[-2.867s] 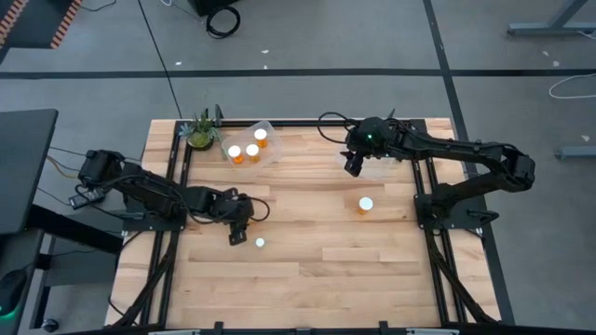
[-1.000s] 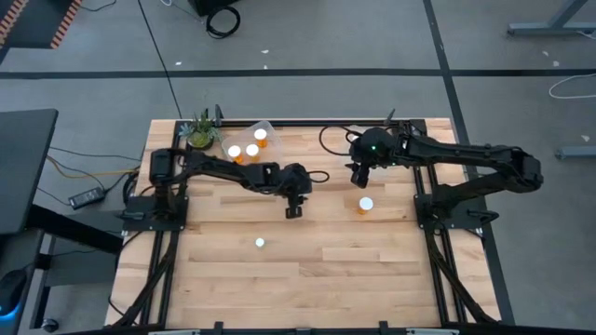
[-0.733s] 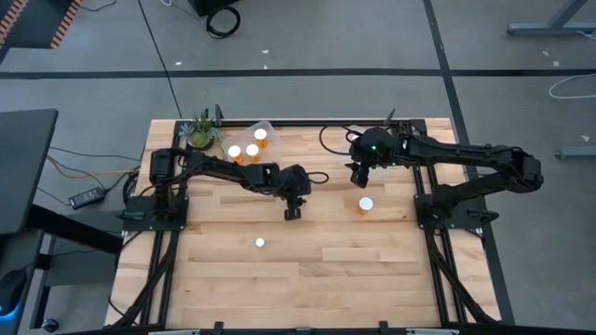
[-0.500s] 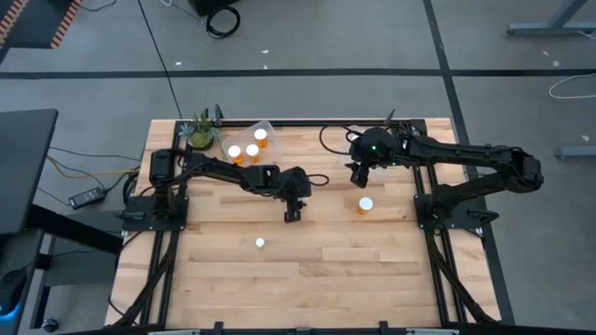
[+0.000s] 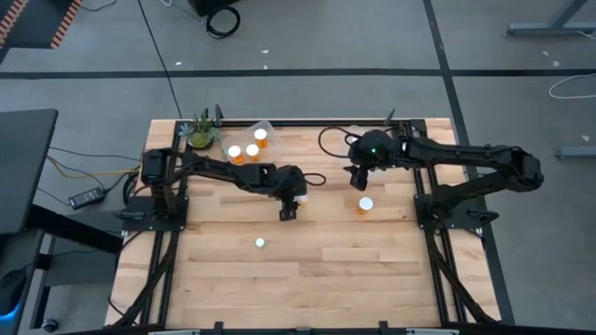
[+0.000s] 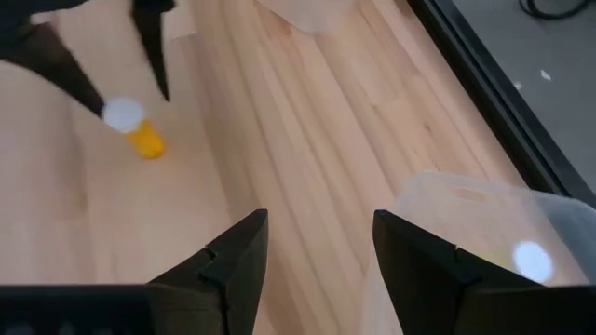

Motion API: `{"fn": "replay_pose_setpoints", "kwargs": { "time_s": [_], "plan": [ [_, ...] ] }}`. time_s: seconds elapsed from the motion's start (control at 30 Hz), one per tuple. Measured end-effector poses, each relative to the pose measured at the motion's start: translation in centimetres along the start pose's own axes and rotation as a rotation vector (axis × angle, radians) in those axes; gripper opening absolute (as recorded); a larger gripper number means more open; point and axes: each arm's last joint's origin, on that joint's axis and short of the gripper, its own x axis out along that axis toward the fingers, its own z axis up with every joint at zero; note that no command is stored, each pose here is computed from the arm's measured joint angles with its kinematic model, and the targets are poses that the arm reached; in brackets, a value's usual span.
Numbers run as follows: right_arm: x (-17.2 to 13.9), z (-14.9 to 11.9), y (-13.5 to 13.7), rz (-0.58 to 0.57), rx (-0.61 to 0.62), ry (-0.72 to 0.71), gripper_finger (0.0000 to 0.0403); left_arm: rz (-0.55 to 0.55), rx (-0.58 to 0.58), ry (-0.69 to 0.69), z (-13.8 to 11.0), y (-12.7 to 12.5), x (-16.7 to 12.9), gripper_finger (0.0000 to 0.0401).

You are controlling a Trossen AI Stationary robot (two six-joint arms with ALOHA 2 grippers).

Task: Pick and place medicine bottles into bin by pill shape (circle, oval)
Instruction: Put the orange tablet bottle into the right transparent bin

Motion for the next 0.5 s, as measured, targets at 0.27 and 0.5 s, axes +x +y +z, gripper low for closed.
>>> {"fn": "replay_pose_setpoints", "kwargs": {
  "time_s": [0.27,0.5],
  "plan": [
    [-0.1,0.8,2.5,0.074,-0.068,-0.089,0.0202,0.009,0.007,0.071,-0.4,0.1,-1.6,0.0221],
    [0.2,0.7,4.9,0.143,-0.130,-0.104,0.0202,0.037,-0.001,0.127,-2.2,-0.1,-2.1,0.0201]
  ]
}}
